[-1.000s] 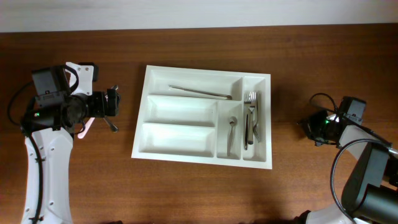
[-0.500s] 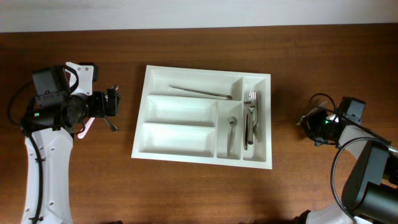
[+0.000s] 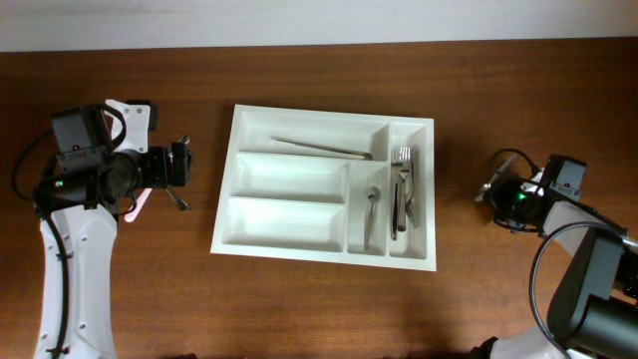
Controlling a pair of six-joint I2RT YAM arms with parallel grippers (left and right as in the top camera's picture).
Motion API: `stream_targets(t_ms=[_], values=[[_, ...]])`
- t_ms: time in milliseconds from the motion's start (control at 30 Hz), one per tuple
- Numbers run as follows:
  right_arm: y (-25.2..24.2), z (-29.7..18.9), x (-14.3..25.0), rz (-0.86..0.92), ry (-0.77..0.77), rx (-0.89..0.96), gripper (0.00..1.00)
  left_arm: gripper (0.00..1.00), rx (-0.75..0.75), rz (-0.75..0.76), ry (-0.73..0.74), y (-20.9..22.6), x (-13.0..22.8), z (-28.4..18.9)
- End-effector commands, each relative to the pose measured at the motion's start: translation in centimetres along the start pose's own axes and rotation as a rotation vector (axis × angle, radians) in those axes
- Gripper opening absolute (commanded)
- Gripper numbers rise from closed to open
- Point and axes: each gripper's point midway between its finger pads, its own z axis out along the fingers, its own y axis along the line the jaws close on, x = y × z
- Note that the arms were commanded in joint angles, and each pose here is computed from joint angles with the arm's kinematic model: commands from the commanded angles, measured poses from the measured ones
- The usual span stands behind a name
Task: Pack container
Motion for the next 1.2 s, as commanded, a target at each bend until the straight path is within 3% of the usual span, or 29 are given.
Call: stream_targets(t_ms=[0, 367, 600, 667, 833, 967, 1167], values=[[0.8, -1.5, -0.9, -0.073, -0.05, -0.011, 0.04, 0.99, 0.01, 0.019, -0.017, -0.1, -0.6, -0.2], [2.7, -3.8, -1.3, -0.162, -0.092, -0.058, 0.04, 0.99, 0.01, 0.019, -0.017, -0.1, -0.6, -0.2], [0.7, -3.4, -0.4, -0.151, -0.054, 0.028, 0.05, 0.99, 0.01, 0.019, -0.017, -0.1, -0.6, -0.2], [0.3, -3.3, 0.3, -0.154, -0.026, 0.04, 0.15, 0.99, 0.01, 0.019, -0.017, -0.1, -0.6, -0.2], [1.1, -3.3, 2.1, -0.145, 0.061, -0.023, 0.21, 0.99, 0.01, 0.019, -0.017, -0.1, -0.6, -0.2], [1.8, -3.5, 3.5, -0.117, 0.124, -0.079, 0.35, 0.99, 0.01, 0.019, -0.017, -0.1, -0.6, -0.2], [1.2, -3.9, 5.8, -0.064, 0.227, -0.066, 0.41, 0.99, 0.01, 0.019, -0.017, -0.1, -0.6, -0.2]])
